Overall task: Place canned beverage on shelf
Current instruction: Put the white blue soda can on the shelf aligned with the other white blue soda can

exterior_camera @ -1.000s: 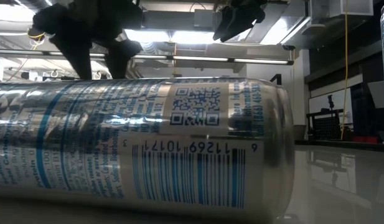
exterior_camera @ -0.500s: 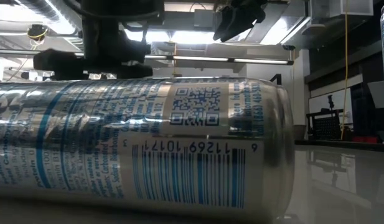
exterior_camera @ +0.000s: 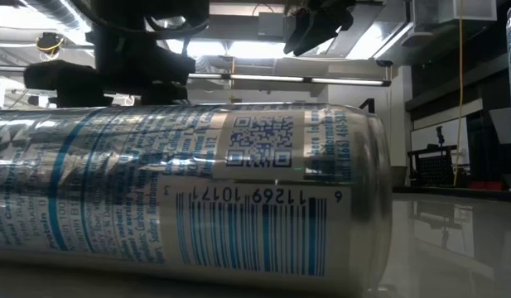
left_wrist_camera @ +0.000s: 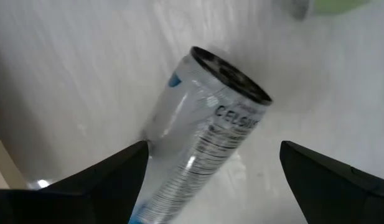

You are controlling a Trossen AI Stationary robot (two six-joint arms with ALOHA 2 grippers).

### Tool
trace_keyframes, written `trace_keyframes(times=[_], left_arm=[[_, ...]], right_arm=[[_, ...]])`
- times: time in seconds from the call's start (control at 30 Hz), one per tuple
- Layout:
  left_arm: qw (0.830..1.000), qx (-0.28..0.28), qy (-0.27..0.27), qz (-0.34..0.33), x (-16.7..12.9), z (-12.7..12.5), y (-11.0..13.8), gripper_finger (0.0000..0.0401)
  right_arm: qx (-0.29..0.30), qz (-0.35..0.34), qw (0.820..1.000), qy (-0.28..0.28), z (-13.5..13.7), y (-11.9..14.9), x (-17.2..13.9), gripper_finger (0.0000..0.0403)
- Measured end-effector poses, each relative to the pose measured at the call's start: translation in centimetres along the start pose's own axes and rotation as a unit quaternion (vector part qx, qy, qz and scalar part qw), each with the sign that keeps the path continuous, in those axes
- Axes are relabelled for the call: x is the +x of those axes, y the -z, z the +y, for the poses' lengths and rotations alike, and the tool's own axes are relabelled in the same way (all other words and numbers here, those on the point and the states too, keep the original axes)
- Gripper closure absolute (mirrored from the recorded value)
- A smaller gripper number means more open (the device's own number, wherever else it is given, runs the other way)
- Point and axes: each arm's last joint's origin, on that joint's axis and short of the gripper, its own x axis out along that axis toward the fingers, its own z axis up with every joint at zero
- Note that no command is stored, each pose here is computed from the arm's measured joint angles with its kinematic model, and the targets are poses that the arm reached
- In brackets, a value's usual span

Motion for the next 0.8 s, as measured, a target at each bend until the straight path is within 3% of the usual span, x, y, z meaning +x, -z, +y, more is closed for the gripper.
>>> trace_keyframes(times=[0.47,0.8], left_arm=[[0.996,-0.079,-0.030,-0.012,-0.7,-2.8,-0.2,0.0047],[0.997,-0.055,-0.051,-0.025,-0.6,-2.3,-0.5,0.0047]], right_arm=[[0.000,0.000,1.000,0.000,0.0,0.0,0.0,0.0079],[0.000,0.000,1.000,0.000,0.0,0.0,0.0,0.0079]])
